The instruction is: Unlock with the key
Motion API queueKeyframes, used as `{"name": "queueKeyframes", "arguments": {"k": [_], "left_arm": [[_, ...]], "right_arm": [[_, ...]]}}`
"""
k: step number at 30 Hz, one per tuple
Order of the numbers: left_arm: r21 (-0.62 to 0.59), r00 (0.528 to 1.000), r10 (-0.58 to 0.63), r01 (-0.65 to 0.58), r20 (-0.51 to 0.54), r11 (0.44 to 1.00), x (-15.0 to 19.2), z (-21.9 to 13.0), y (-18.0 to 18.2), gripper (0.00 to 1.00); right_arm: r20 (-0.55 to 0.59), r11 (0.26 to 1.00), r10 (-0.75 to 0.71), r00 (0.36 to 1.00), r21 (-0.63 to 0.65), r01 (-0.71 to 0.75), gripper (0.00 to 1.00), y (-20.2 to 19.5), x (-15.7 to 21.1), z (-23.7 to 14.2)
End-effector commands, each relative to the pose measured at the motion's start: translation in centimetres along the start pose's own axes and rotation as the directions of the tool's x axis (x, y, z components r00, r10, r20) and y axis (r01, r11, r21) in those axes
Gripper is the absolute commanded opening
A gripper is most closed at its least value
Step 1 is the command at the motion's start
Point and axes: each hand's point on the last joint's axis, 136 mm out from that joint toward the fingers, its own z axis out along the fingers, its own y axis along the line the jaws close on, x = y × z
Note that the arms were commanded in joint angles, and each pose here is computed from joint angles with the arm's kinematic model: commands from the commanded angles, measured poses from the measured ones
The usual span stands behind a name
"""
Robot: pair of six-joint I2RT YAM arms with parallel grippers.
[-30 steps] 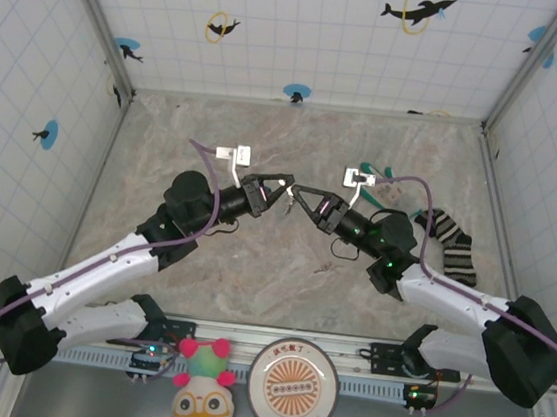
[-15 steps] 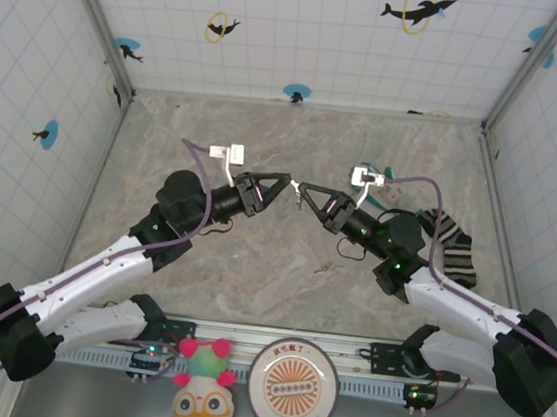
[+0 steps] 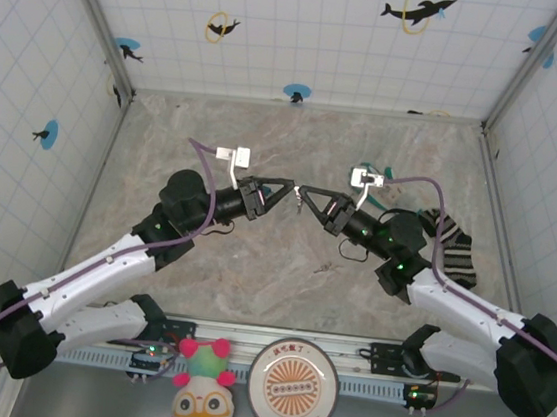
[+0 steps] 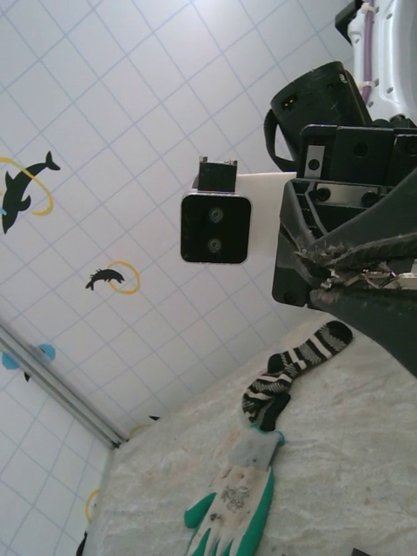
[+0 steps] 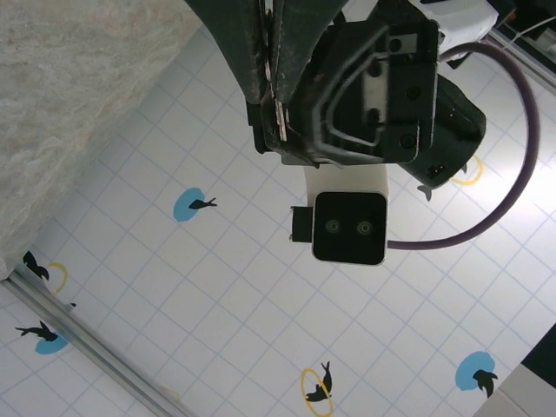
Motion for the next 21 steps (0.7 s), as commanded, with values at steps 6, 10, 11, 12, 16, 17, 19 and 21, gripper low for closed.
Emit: {"name": "queueKeyframes", "arguments": {"k": [6, 10, 11, 12, 16, 17, 19, 21], "left_arm": [[0.055, 1.0, 0.023, -0.023, 0.005, 0.998, -0.5, 0.1, -1.3, 0.0], [0.048, 1.0, 0.013, -0.014, 0.014, 0.999, -0.6, 0.1, -1.0, 0.0], [0.046, 1.0, 0.011, -0.012, 0.018, 0.999, -0.6, 0.1, -1.0, 0.0], [0.04, 1.0, 0.007, -0.008, 0.022, 0.999, -0.6, 0.1, -0.7, 0.0], [0.048, 0.999, -0.003, 0.001, 0.04, 0.999, -0.8, 0.0, -0.8, 0.0], [0.047, 0.999, -0.007, 0.005, 0.038, 0.999, -0.7, 0.1, -0.6, 0.0], [0.046, 0.999, -0.01, 0.008, 0.042, 0.999, -0.7, 0.0, -0.6, 0.0], [0.048, 0.999, -0.011, 0.009, 0.045, 0.999, -0.7, 0.0, -0.6, 0.0]], "right_arm": [[0.012, 0.999, -0.033, 0.999, -0.026, 0.033, 0.0, 1.2, -0.9, 0.0], [0.024, 0.999, -0.038, 0.999, -0.015, 0.038, 0.19, 1.2, -1.3, -0.2], [0.034, 0.999, -0.036, 0.999, 0.001, 0.036, 0.29, 0.9, -1.4, -0.3], [0.044, 0.999, -0.036, 0.998, 0.009, 0.036, 0.34, 0.8, -1.6, -0.5], [0.079, 0.999, -0.039, 0.996, 0.018, 0.037, 0.45, 0.8, -2.1, -1.0], [0.086, 0.999, -0.038, 0.996, 0.013, 0.037, 0.46, 0.9, -2.1, -1.0], [0.084, 0.999, -0.033, 0.996, 0.01, 0.033, 0.47, 1.0, -1.8, -1.0], [0.078, 1.0, -0.029, 0.997, 0.006, 0.029, 0.45, 1.0, -1.4, -0.8]]}}
